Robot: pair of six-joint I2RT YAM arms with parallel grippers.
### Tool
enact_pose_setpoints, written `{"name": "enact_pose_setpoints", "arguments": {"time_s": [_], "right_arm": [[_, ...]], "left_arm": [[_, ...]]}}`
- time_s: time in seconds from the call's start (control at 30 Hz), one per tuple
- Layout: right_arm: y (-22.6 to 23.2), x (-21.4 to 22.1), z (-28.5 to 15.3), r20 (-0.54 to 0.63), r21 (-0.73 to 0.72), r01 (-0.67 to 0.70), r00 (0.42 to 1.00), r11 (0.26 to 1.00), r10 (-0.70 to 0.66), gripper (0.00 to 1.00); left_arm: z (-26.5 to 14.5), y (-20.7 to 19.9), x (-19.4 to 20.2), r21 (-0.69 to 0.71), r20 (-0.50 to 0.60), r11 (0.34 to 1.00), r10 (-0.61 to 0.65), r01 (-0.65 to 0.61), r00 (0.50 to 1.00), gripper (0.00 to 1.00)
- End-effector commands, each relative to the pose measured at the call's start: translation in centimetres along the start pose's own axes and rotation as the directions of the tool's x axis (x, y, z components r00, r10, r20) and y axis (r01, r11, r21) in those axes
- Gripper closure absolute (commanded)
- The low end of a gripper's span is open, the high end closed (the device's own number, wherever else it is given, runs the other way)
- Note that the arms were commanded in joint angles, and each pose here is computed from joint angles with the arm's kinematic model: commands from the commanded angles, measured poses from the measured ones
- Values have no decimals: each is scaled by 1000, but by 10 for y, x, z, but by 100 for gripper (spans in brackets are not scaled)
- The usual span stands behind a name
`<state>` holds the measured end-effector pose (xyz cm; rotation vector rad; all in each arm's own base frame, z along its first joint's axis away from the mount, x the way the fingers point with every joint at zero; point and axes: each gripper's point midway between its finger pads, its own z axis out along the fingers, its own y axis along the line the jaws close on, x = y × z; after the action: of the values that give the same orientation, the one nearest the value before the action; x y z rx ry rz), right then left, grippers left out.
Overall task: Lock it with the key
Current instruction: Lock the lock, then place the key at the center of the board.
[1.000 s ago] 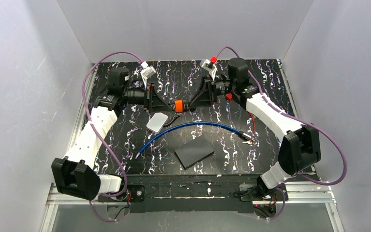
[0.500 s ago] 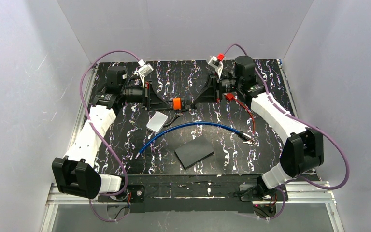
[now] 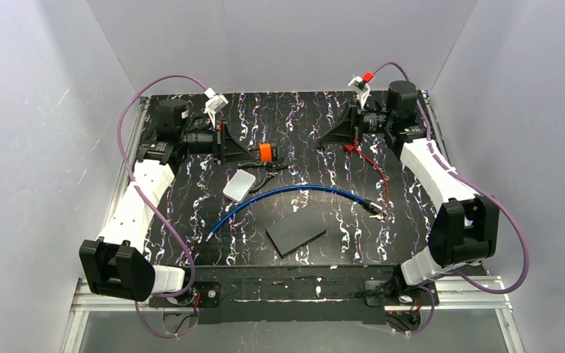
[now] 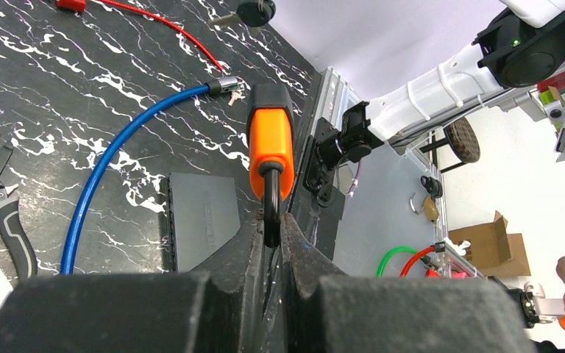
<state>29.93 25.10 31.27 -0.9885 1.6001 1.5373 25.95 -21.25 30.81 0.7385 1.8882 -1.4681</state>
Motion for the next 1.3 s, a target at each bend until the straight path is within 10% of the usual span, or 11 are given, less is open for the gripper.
{"name": "enact_pose_setpoints", "arguments": {"time_s": [0.0, 0.47, 1.27], "right_arm": [[7, -12, -17, 27, 10, 43, 999, 999, -43, 99], [-121, 17, -77, -35, 505, -46, 997, 862, 73, 99], [-274, 41, 54, -153, 688, 87, 988, 721, 27, 99]], "left_arm": [[-3, -12, -13, 35, 21, 998, 53, -54, 998, 100], [-2, 2, -4, -15, 6, 999, 30, -29, 1000, 100], [-26, 66, 4, -233, 17, 969, -75, 77, 997, 100]]}}
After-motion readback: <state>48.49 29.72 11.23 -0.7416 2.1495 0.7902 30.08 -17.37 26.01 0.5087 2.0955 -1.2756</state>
